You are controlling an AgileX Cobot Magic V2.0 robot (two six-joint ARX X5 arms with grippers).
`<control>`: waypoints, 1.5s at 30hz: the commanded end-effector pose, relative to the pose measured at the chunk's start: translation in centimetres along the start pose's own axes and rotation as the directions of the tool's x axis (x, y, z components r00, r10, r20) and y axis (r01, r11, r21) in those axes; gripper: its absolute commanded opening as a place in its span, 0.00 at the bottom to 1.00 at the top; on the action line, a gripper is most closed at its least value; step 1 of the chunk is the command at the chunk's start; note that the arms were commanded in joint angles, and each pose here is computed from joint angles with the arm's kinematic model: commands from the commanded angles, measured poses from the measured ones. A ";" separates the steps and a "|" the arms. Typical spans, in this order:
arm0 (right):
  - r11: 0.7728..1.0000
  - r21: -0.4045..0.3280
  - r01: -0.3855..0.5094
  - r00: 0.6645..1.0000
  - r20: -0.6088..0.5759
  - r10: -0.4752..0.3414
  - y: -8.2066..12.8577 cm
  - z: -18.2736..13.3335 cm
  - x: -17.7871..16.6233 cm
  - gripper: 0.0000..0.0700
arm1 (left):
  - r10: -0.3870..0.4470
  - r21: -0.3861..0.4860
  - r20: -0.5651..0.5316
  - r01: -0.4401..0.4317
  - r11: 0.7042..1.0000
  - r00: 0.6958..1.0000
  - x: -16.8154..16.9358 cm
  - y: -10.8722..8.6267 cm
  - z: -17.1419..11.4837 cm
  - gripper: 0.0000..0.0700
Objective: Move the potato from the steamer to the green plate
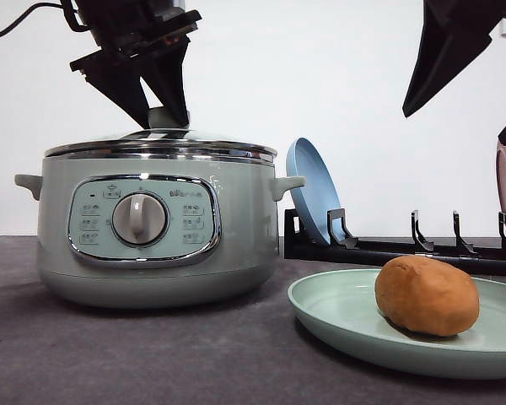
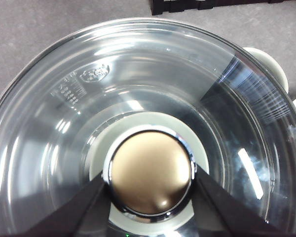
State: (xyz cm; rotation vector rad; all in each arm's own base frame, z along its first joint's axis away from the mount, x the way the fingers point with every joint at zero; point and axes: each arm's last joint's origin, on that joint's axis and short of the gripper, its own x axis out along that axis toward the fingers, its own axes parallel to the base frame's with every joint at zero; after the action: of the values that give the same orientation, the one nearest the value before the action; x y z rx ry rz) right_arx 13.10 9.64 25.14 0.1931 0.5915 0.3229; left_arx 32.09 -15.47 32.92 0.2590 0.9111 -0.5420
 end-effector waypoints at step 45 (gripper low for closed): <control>0.997 -0.017 -0.077 0.997 -0.030 0.076 0.4 0.2 -0.1 0.90 | 0.050 0.016 0.120 -0.053 0.998 0.991 -5.3 -1.5 0.2 0.79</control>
State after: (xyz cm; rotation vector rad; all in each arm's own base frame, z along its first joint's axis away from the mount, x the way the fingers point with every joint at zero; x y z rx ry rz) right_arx 12.98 9.80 25.09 0.1993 0.6187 0.3904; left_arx 28.92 -14.91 36.73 0.2705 0.8015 -0.5085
